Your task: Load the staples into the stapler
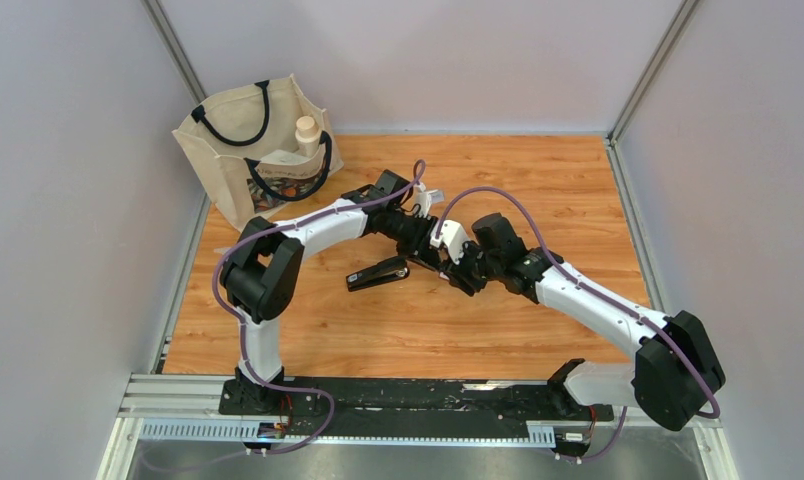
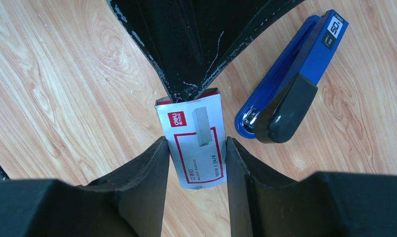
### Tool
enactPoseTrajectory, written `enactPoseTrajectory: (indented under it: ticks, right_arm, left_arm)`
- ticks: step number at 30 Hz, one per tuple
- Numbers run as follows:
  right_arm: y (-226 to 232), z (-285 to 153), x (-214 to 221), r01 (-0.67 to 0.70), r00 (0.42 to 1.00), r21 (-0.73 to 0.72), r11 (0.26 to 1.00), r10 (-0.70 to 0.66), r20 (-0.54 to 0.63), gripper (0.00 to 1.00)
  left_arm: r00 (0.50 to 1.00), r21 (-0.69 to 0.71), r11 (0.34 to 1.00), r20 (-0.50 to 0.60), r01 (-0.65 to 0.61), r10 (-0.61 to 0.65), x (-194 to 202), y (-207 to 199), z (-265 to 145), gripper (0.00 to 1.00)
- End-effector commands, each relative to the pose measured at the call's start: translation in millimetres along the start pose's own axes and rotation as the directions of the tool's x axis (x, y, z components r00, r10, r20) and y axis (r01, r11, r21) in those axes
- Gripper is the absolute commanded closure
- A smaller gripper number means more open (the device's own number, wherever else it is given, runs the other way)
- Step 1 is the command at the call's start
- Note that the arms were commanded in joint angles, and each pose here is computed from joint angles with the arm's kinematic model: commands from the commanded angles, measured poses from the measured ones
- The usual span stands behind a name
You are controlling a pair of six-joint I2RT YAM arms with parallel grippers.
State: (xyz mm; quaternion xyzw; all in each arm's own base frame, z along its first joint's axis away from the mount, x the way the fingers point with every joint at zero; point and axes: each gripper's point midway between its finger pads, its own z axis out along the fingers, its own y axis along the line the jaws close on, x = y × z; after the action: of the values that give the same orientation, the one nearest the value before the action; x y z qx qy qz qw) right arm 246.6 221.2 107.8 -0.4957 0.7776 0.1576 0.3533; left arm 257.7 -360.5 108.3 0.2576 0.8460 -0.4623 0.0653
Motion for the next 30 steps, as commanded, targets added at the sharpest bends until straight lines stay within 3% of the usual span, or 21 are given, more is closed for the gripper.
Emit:
enactPoseTrajectory:
  ticks: [1, 14, 19, 28, 30]
  right_arm:
    - [-13, -7, -55, 0.017, 0.981, 0.059, 0.998, -0.028, 0.194, 0.61]
    - [-29, -11, -83, -0.024, 0.961, 0.124, 0.992, -0.012, 0.278, 0.63]
    - [-33, -14, -88, -0.034, 0.956, 0.143, 0.989, -0.009, 0.293, 0.62]
    - [-37, -16, -94, -0.038, 0.952, 0.161, 0.986, -0.013, 0.306, 0.62]
    - [-38, -14, -91, -0.037, 0.955, 0.165, 0.986, -0.014, 0.295, 0.61]
  left_arm:
    - [0.999, 0.058, 0.998, 0.010, -0.033, 0.033, -12, -20, 7, 0.59]
    - [1.000, 0.058, 0.998, 0.007, -0.026, 0.026, -11, -19, 7, 0.59]
    - [1.000, 0.063, 0.998, 0.007, -0.024, 0.023, -12, -21, 7, 0.67]
    - [1.000, 0.075, 0.997, 0.015, -0.028, 0.027, -14, -26, 5, 0.68]
    - [0.999, 0.077, 0.997, 0.015, -0.029, 0.028, -14, -27, 4, 0.74]
